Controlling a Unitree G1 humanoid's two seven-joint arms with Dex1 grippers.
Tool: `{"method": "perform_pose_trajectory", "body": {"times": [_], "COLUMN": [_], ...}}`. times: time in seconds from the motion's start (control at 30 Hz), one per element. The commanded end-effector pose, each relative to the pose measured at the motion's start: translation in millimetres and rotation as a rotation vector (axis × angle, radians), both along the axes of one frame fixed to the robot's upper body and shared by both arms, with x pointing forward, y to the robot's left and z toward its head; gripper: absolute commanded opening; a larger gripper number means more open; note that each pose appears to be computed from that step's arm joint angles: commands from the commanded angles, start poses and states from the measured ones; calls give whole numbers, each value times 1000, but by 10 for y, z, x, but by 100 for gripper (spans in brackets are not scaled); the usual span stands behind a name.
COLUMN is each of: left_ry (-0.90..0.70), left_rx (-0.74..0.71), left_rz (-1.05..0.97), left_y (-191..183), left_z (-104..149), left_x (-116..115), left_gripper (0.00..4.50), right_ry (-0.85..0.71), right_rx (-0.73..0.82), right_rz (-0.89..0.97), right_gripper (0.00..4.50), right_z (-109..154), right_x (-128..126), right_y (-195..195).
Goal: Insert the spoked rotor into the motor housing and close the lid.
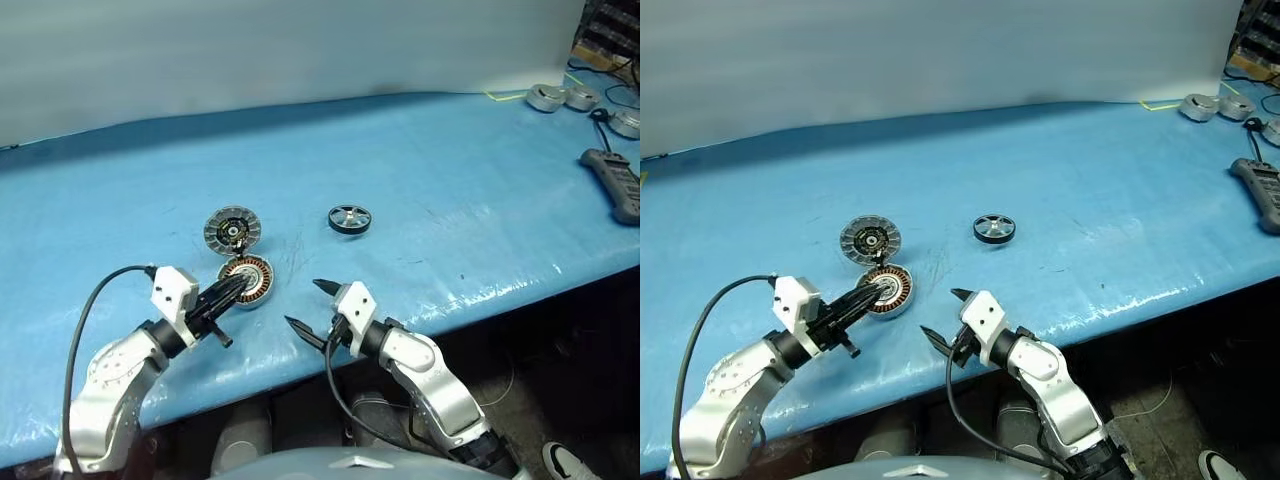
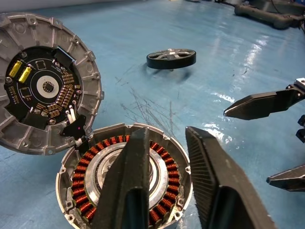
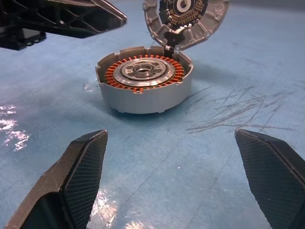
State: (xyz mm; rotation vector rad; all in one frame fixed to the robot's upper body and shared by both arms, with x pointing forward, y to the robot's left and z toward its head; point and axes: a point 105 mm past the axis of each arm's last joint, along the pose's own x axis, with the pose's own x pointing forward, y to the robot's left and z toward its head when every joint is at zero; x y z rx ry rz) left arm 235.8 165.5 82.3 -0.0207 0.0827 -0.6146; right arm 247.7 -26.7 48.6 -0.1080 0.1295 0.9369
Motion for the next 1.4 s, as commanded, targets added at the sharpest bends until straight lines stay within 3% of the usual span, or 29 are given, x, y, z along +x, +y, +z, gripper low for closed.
{"method": "perform_pose_trajectory", "body": {"times": [0.03, 0.13, 0.3, 0.5, 0.77, 1.4], "left_ry": [-86, -67, -113, -123, -132, -155], "left_rx": [-26, -26, -42, -59, -59, -59], "left_rz": [96, 142, 248, 279, 292, 277], "left_y": [73, 62, 75, 49, -13, -94], "left_z": [65, -110, -257, -335, -400, -381], "left_x": [-54, -150, -255, -247, -205, -211], "left_gripper": [1, 0, 0, 0, 0, 0], "right_ry": [-5, -12, -34, 71, 94, 119], "right_rx": [30, -5, -55, -103, -210, -277], "right_rz": [-15, -26, -45, -14, 105, 142], "right_gripper": [432, 360, 196, 5, 5, 5], "right_z": [221, 289, 459, 517, 500, 361], "right_x": [84, 177, 339, 383, 300, 341], "right_y": [74, 98, 220, 521, 896, 1018]}}
